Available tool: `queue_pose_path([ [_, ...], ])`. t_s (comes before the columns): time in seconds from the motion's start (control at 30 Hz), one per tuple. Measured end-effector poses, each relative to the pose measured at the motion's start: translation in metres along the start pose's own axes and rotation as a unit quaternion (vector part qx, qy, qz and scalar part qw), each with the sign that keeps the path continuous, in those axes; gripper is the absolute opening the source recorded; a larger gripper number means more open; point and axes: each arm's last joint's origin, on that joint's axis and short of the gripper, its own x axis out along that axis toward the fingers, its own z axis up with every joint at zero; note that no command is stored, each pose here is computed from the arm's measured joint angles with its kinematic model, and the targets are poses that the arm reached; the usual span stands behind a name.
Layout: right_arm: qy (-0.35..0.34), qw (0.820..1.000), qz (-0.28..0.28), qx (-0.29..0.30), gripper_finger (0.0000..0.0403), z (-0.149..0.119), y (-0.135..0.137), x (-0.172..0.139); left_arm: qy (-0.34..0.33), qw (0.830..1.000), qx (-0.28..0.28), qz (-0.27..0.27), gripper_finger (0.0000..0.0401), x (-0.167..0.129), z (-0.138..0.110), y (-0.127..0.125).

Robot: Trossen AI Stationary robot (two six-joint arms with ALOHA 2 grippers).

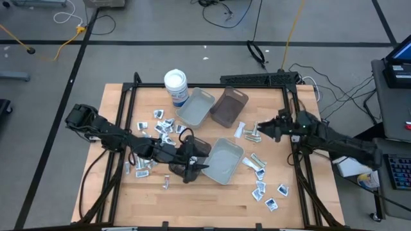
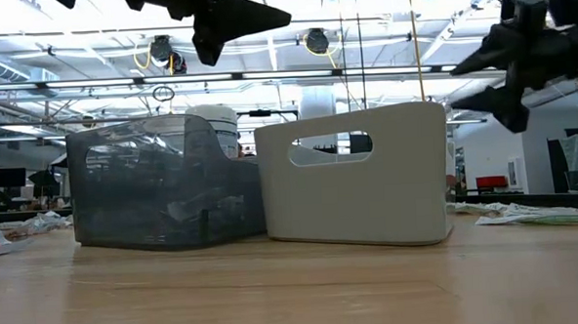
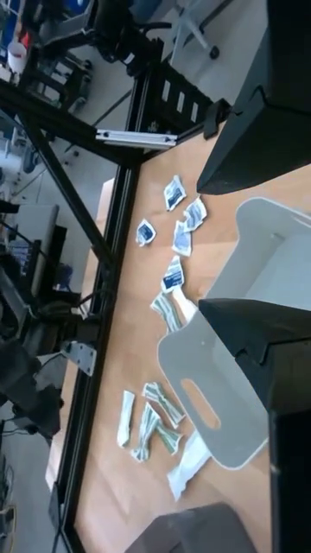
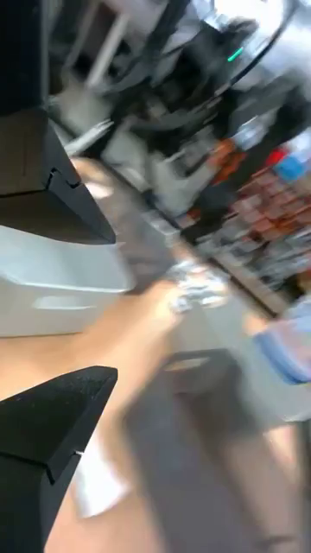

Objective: Pick & Place First Aid Supplies
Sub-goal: Put the blue alcohol pad into the bottom black bin

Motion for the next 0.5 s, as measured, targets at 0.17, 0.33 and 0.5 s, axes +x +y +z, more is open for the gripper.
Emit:
queue_pose_path([
  [0.17, 0.123, 0.99, -0.04, 0.048, 0.0238, 0.003, 0.02, 0.003, 0.0, 1.0, 0.0, 0.0, 0.0214, 0.0, 0.0, 0.0],
  [0.33, 0.228, 0.964, -0.092, 0.104, 0.0238, 0.001, 0.039, 0.014, 0.003, 1.0, -0.001, -0.013, 0.0214, 0.0, 0.0, -0.001],
  [0.5, 0.298, 0.93, -0.149, 0.153, 0.0238, -0.004, 0.057, 0.027, 0.008, 1.0, -0.001, -0.028, 0.0214, 0.0, 0.0, -0.002],
])
